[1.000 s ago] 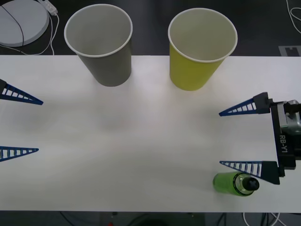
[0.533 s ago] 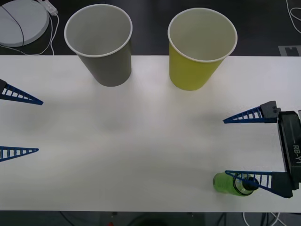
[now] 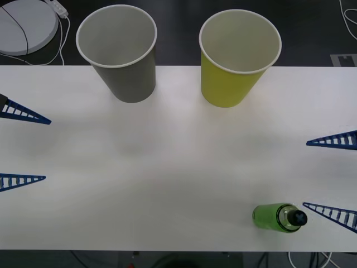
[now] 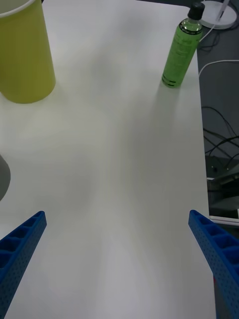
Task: Put the can into the green bin and the plastic bottle into the gray bin
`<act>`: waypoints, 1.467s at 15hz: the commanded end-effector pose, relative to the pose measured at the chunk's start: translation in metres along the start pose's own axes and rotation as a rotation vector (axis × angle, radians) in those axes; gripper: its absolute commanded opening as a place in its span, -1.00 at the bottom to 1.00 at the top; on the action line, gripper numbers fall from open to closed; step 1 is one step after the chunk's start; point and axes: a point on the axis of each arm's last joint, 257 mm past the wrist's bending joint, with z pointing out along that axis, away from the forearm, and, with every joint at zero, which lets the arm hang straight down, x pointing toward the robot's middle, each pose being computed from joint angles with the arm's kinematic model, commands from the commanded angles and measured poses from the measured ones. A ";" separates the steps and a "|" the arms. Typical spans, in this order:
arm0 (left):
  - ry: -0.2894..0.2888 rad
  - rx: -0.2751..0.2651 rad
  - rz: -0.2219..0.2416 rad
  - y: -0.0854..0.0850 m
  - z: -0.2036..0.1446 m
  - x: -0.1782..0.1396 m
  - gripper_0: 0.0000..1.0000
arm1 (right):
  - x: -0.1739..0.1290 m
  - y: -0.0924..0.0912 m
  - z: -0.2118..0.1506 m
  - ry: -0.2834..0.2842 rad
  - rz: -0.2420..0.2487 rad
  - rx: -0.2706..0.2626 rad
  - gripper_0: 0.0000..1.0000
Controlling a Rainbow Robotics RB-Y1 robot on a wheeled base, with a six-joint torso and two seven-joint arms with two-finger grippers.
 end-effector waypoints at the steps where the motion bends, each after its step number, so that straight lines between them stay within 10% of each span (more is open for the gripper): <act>1: 0.000 0.000 0.000 0.000 0.000 0.000 1.00 | 0.016 -0.001 -0.026 -0.016 0.034 0.029 1.00; 10: 0.000 0.000 0.000 0.000 0.000 0.000 1.00 | 0.083 0.004 -0.119 0.009 0.080 0.088 1.00; 16: 0.000 0.000 0.000 0.000 0.000 0.000 1.00 | 0.140 0.016 -0.165 0.131 0.180 0.242 1.00; 22: 0.000 0.000 0.000 0.000 0.000 0.000 1.00 | 0.167 0.042 -0.154 0.123 0.229 0.367 1.00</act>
